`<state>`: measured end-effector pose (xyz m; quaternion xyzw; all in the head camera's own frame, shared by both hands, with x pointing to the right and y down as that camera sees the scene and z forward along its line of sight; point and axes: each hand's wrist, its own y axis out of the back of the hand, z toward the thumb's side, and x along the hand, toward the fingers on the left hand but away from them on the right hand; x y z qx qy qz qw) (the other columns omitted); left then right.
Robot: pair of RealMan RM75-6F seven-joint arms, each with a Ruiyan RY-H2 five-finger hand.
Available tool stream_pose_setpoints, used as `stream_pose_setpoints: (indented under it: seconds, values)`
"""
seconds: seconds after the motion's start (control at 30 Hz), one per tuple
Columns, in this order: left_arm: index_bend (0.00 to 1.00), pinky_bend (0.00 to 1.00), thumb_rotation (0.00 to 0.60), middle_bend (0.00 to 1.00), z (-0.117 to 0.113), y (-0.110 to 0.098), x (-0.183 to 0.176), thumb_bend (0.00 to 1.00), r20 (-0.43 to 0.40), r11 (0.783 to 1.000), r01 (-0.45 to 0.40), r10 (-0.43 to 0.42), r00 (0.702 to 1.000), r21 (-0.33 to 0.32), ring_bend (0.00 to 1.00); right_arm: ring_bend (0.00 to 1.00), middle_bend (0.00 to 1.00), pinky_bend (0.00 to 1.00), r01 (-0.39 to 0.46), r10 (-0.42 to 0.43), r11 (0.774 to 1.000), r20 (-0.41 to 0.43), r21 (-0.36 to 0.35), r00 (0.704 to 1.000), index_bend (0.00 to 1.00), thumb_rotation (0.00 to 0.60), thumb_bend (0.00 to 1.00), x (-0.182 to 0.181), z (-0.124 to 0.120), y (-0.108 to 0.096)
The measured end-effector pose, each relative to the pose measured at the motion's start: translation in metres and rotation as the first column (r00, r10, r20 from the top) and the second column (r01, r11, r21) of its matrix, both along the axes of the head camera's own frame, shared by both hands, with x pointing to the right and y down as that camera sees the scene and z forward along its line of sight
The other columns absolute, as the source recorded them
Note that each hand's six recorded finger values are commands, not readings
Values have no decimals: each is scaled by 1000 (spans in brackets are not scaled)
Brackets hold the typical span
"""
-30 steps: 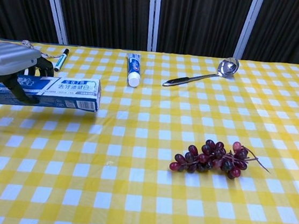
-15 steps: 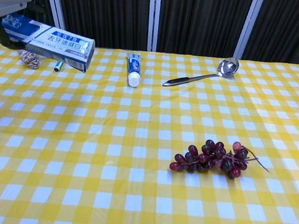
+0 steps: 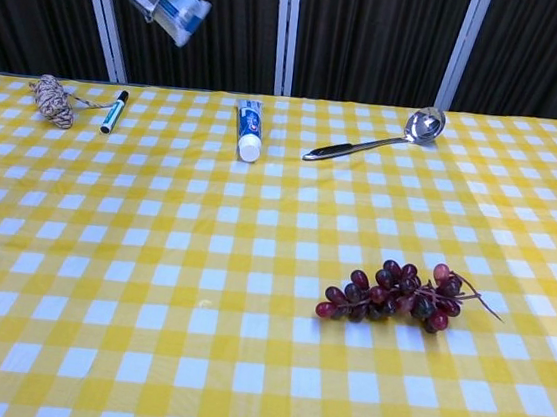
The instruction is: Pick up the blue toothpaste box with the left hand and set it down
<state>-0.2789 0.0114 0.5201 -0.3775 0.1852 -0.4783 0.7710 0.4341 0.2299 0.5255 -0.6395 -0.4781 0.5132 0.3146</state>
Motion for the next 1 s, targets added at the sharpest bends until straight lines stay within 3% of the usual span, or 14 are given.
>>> stream_pose_setpoints:
  seconds: [0.23, 0.53, 0.73, 0.83, 0.93, 1.0]
  values:
    - [424, 357, 600, 297, -31, -3, 12, 372, 96, 990, -95, 85, 992, 106, 331, 0, 0, 0, 5, -5, 1000, -3, -5, 1000, 0, 600, 85, -2, 1, 2]
    - [424, 357, 600, 297, -36, -1, 12, 371, 57, 991, -83, 78, 995, 102, 331, 0, 0, 0, 2, -2, 1000, -3, -6, 1000, 0, 600, 85, -1, 1, 1]
    - [424, 357, 600, 297, -25, 5, 1, 371, -25, 1000, -22, 23, 999, 5, 331, 0, 0, 0, 4, -4, 1000, -5, -13, 1000, 0, 600, 85, -1, 2, 2]
    - [425, 357, 600, 297, -14, 9, -3, 370, -85, 996, 25, -32, 996, -84, 331, 0, 0, 0, 0, 0, 1000, -5, -15, 1000, 0, 600, 85, -1, 1, 3]
    - [425, 357, 600, 297, 1, 14, -8, 367, -144, 978, 80, -109, 984, -194, 331, 0, 0, 0, -6, 6, 1000, -5, -12, 1000, 0, 600, 85, 1, -1, 2]
    - [426, 357, 600, 297, 15, 19, -9, 364, -180, 953, 114, -168, 969, -280, 331, 0, 0, 0, -10, 10, 1000, -4, -12, 1000, 0, 600, 85, 2, -1, 1]
